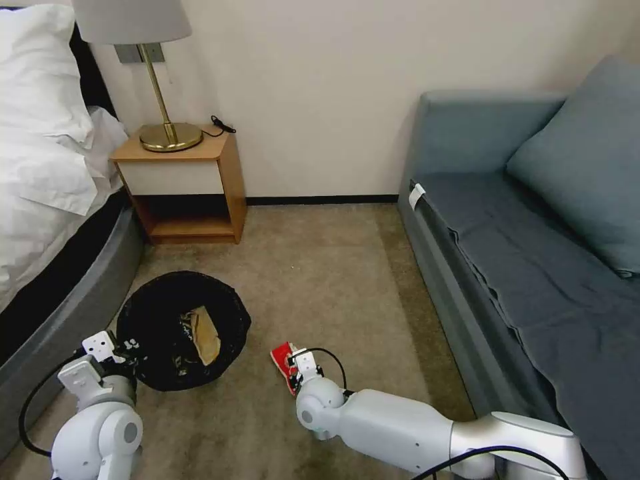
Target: Pick up the trash bin, then pick up the garbage on the floor and place it into the trash bin.
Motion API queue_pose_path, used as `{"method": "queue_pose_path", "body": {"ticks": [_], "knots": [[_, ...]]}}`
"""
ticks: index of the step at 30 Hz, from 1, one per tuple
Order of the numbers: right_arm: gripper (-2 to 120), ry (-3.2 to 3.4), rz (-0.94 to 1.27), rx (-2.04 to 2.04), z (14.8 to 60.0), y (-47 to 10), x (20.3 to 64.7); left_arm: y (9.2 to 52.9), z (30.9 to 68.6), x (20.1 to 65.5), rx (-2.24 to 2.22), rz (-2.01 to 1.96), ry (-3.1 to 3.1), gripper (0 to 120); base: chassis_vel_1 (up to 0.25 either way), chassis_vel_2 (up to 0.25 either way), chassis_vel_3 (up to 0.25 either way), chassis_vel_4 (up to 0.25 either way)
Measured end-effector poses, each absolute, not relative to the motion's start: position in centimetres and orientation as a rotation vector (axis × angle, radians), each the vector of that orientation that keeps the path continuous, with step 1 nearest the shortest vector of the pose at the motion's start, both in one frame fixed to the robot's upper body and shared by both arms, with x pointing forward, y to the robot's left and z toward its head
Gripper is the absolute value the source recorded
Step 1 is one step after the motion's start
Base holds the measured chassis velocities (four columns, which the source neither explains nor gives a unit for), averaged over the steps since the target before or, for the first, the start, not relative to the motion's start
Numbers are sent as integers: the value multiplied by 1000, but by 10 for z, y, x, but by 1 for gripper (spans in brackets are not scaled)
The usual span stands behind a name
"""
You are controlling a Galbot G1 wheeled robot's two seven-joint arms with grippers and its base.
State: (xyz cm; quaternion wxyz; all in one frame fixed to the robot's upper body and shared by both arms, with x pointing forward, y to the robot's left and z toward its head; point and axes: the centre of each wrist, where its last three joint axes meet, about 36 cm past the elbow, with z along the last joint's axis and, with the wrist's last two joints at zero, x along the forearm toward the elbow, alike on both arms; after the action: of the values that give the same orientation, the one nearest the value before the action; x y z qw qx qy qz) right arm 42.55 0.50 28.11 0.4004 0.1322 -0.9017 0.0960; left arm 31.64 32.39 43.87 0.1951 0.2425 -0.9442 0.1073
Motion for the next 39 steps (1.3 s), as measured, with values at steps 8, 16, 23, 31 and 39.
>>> {"method": "queue_pose_path", "body": {"ticks": [8, 16, 23, 31, 39], "knots": [[0, -2403, 177, 263, 339, -44, 457, 322, 441, 317, 661, 292, -2651, 2, 0, 0, 0, 0], [0, -2592, -18, 315, 461, -96, 466, 314, 440, 318, 623, 285, -2649, 2, 0, 0, 0, 0], [0, -2616, -233, 604, 529, -62, 430, 306, 440, 319, 593, 290, -2644, 2, 0, 0, 0, 0], [0, -2487, -257, 843, 523, -6, 381, 297, 442, 323, 569, 308, -2643, 2, 0, 0, 0, 0], [0, -2416, -197, 909, 500, 20, 359, 294, 442, 324, 564, 319, -2641, 2, 0, 0, 0, 0]]}}
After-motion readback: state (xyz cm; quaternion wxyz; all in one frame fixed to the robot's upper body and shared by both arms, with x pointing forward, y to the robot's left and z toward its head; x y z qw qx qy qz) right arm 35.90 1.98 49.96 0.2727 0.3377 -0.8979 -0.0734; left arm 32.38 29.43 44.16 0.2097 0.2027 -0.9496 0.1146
